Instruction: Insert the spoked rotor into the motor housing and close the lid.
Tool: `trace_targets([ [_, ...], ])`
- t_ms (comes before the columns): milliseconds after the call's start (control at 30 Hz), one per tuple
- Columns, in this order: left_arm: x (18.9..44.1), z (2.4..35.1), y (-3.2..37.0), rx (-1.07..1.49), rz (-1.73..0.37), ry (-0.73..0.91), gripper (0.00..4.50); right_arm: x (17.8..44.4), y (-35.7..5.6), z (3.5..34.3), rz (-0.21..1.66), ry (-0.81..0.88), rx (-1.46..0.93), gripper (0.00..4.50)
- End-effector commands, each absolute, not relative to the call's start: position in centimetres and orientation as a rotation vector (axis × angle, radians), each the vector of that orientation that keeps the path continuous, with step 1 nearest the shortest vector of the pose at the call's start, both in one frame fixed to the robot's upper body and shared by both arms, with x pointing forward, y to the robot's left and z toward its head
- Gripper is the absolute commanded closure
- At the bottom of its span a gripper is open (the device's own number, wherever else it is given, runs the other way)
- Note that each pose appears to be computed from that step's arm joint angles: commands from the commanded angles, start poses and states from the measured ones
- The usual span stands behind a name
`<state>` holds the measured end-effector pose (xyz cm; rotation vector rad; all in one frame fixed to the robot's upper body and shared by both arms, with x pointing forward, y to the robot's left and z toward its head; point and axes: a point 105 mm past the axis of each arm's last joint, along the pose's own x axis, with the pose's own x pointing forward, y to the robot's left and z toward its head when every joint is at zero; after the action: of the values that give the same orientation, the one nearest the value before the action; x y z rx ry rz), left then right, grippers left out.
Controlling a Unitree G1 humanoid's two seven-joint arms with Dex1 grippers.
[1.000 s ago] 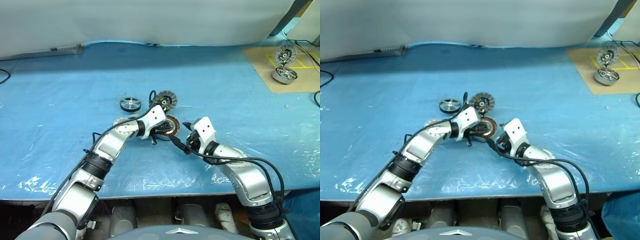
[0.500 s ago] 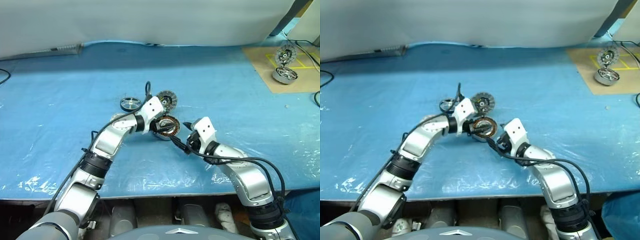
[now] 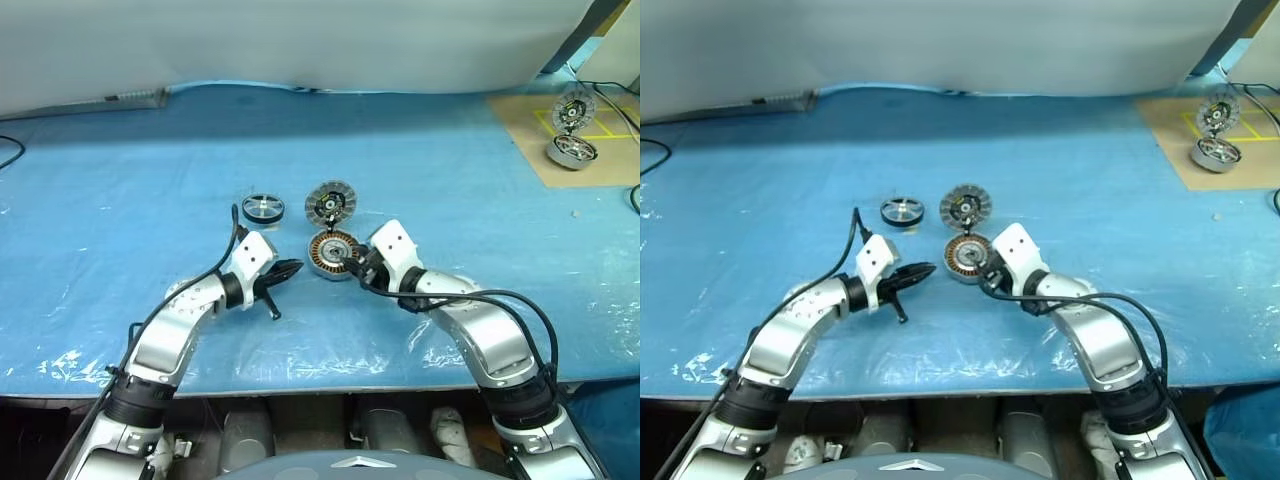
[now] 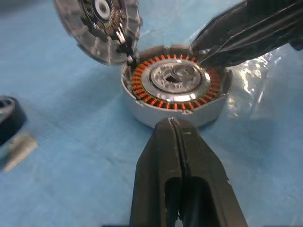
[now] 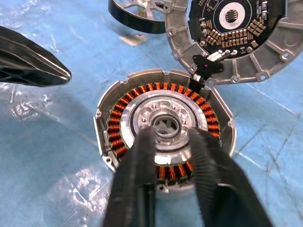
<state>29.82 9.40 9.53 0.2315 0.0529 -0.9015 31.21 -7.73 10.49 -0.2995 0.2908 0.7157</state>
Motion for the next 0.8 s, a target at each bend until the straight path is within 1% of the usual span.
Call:
trace_targets([
  [33,29.5,11.0,9.5,0.242,-0.873,-0.046,4.5,31.8,-7.2,12.4,0.698,0.284,-0.304,4.4],
  [100,29.2,10.7,9.6,0.24,-0.861,-0.06,4.5,31.9,-6.8,13.1,0.705,0.294,-0.299,4.46],
  [200,29.1,10.4,9.6,0.217,-0.844,-0.071,4.5,31.7,-6.5,13.4,0.717,0.324,-0.31,4.46],
  [433,28.8,9.3,9.4,0.201,-0.846,-0.061,4.5,31.2,-5.8,12.2,0.727,0.433,-0.339,4.46],
  [667,28.7,9.0,9.3,0.183,-0.851,-0.066,4.5,31.5,-5.6,11.7,0.714,0.452,-0.335,4.46],
  [800,28.6,8.8,9.4,0.168,-0.845,-0.061,4.5,31.8,-5.4,12.0,0.706,0.444,-0.327,4.46],
])
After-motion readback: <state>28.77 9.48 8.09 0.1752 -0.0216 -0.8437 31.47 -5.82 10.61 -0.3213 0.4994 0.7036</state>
